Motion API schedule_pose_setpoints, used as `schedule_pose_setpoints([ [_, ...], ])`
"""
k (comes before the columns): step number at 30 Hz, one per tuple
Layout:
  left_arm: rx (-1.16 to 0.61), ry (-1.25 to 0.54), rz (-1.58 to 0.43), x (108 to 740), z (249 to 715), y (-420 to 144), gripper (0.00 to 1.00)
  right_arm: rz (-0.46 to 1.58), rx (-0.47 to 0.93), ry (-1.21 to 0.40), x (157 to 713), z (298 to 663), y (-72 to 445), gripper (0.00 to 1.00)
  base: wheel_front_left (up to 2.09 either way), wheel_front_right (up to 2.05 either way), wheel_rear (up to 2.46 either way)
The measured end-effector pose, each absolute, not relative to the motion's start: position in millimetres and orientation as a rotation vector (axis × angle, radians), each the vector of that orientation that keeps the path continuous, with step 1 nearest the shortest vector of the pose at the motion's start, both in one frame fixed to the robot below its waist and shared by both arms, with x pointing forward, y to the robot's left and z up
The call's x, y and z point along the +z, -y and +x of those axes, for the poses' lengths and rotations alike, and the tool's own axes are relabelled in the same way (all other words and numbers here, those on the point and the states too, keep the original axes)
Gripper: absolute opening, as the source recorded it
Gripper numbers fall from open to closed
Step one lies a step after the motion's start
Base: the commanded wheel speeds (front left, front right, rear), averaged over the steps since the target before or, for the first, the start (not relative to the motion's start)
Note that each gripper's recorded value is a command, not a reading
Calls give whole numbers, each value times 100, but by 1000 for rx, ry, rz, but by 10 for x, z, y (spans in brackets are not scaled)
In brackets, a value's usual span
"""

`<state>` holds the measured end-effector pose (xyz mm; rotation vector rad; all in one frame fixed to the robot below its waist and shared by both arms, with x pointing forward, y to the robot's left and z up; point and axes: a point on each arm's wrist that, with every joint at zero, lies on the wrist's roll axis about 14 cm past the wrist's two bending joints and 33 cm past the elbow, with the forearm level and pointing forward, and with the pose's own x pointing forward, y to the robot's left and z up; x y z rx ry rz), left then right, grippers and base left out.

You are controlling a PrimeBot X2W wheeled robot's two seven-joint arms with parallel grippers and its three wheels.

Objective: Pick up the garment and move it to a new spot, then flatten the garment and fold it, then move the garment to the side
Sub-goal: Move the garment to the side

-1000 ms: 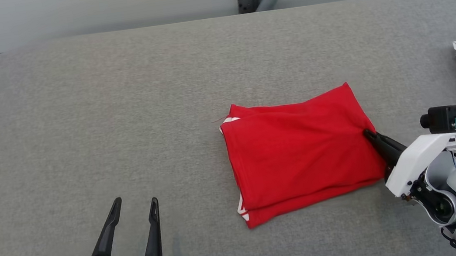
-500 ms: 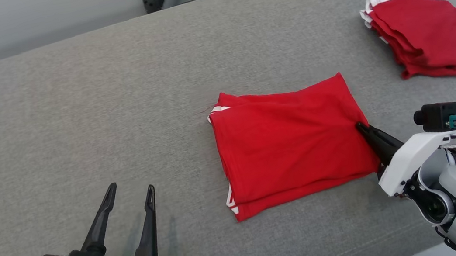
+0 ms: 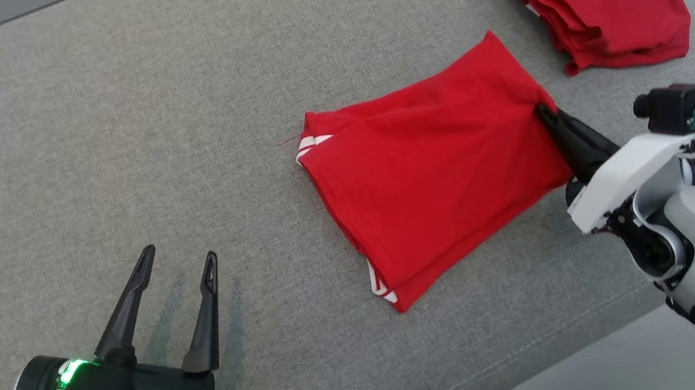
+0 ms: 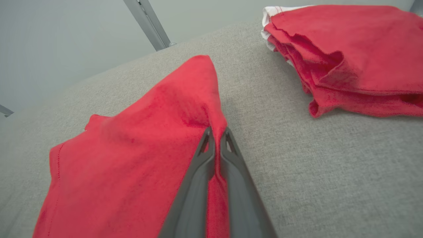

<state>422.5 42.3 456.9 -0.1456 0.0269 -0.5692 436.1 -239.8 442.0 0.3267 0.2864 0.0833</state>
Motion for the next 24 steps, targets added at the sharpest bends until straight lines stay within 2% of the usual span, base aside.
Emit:
schedule_pose_setpoints([
  [6,-575,-44,-157,4451,4327,-440,100,252,102,-247,4641,4713,2494,0,0,0,0],
  [12,-580,-51,-164,4375,4407,-453,100,166,62,-216,4928,4975,2831,0,0,0,0],
  [24,-584,-48,-172,4266,4580,-505,100,65,-118,-174,5426,5095,3596,0,0,0,0],
])
